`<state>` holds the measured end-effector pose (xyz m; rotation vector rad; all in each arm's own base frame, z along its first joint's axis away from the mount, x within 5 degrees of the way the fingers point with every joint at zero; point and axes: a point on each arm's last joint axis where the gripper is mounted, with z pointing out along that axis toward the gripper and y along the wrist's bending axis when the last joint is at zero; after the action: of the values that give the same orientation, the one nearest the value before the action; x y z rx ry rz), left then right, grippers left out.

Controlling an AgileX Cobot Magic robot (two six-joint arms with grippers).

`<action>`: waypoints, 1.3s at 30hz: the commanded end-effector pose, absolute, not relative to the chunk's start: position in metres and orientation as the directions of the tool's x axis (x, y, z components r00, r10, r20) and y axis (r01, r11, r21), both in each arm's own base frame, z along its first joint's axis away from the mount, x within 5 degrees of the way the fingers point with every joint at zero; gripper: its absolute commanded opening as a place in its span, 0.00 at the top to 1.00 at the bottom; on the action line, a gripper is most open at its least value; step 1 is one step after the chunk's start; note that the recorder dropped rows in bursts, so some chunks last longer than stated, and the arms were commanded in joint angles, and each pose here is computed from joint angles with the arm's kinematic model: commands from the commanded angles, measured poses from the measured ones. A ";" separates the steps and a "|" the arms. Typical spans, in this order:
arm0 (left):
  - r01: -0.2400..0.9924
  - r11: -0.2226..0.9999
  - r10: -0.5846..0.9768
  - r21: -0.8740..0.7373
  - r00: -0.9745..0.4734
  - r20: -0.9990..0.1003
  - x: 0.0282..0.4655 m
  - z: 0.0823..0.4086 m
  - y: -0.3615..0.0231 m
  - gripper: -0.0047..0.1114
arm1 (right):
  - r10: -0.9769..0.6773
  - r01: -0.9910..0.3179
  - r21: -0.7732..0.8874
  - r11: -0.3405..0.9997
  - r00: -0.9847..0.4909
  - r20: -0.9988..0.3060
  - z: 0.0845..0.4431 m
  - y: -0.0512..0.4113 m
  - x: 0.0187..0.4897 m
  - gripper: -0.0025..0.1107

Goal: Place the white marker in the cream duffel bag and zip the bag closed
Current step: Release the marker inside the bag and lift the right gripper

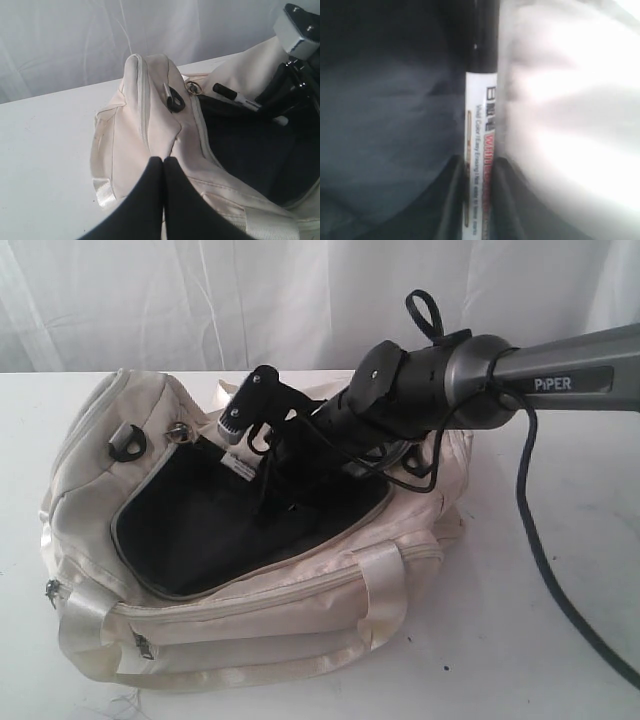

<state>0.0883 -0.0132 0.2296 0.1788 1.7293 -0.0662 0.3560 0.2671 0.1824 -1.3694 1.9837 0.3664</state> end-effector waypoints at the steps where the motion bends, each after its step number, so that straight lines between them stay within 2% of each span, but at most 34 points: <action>1: 0.165 0.986 0.062 0.034 -0.167 -0.984 0.088 0.227 -0.014 0.96 | -0.653 -0.867 -0.103 0.488 -0.283 -0.703 0.185 0.267 0.359 0.76; 6: 0.165 0.986 0.062 0.034 -0.167 -0.984 0.088 0.227 -0.014 0.96 | -0.631 -0.855 -0.067 0.514 -0.325 -0.705 0.185 0.267 0.359 0.75; 11: 0.165 0.986 0.062 0.034 -0.167 -0.984 0.088 0.227 -0.014 0.96 | -0.638 -0.867 -0.044 0.496 -0.330 -0.695 0.186 0.268 0.355 0.66; 15: 0.165 0.986 0.062 0.034 -0.167 -0.984 0.088 0.227 -0.014 0.96 | -0.579 -0.843 -0.007 0.538 -0.364 -0.730 0.211 0.265 0.351 0.61; 17: 0.165 0.986 0.062 0.034 -0.167 -0.984 0.088 0.227 -0.014 0.96 | -0.437 -0.748 0.082 0.659 -0.469 -0.767 0.229 0.261 0.354 0.61; 19: 0.165 0.986 0.062 0.034 -0.167 -0.984 0.088 0.227 -0.014 0.96 | -0.224 -0.596 0.239 0.766 -0.596 -0.771 0.243 0.253 0.359 0.61; 22: 0.165 0.986 0.062 0.034 -0.167 -0.984 0.088 0.227 -0.014 0.96 | 0.007 -0.413 0.393 0.821 -0.682 -0.731 0.250 0.238 0.370 0.60; 29: 0.167 0.985 0.061 0.033 -0.167 -0.984 0.088 0.227 -0.014 0.96 | 0.167 -0.193 0.515 0.835 -0.803 -0.572 0.230 0.195 0.393 0.55; 36: 0.208 0.978 0.060 0.026 -0.156 -0.986 0.087 0.228 -0.018 0.96 | 0.225 -0.089 0.539 0.838 -0.842 -0.490 0.211 0.176 0.403 0.52; 39: 0.255 0.967 0.057 0.018 -0.144 -0.988 0.087 0.229 -0.023 0.96 | 0.214 -0.024 0.588 0.808 -0.919 -0.331 0.182 0.186 0.398 0.52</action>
<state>0.0875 -0.0189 0.2308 0.2240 1.7117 -0.1219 0.4001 0.1826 0.1932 0.1160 2.5418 0.8046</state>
